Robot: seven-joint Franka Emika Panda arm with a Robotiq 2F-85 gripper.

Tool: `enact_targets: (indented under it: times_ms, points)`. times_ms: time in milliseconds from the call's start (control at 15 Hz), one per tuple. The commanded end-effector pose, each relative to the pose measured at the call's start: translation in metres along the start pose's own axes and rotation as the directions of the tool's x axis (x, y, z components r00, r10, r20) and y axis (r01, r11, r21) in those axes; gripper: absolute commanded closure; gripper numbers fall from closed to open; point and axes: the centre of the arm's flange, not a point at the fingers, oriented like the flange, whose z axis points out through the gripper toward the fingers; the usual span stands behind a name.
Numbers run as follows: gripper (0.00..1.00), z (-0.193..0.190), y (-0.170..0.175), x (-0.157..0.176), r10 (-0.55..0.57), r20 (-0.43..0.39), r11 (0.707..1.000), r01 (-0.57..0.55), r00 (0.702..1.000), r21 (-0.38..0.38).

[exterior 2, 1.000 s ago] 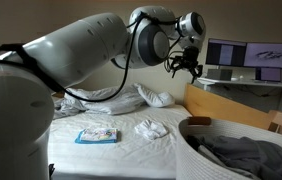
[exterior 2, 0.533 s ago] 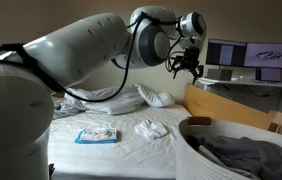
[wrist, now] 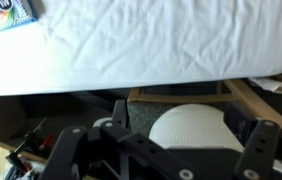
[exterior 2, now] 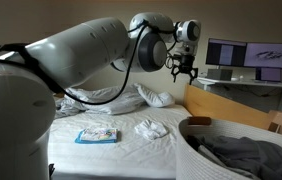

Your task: Put the gray and white clothes in the basket respectively

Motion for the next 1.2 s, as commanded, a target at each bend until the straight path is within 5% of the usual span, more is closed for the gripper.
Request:
enact_targets:
  times_ms: [0,333,733,933,1000,1133]
  points:
    - [0.00,0.048,0.043,0.025,-0.061,0.185,0.998,0.054,0.981,0.042]
    - [0.00,0.058,0.069,-0.022,-0.203,0.350,0.979,0.183,0.915,0.089]
    - [0.00,0.086,0.117,-0.044,-0.404,0.200,0.912,0.410,0.893,0.011]
    - [0.00,0.100,0.138,-0.045,-0.494,0.159,0.867,0.499,0.855,0.014]
    - [0.00,0.076,0.107,-0.106,-0.434,0.171,0.898,0.440,0.885,0.000]
    - [0.00,0.081,0.115,-0.109,-0.462,0.163,0.884,0.468,0.872,0.000]
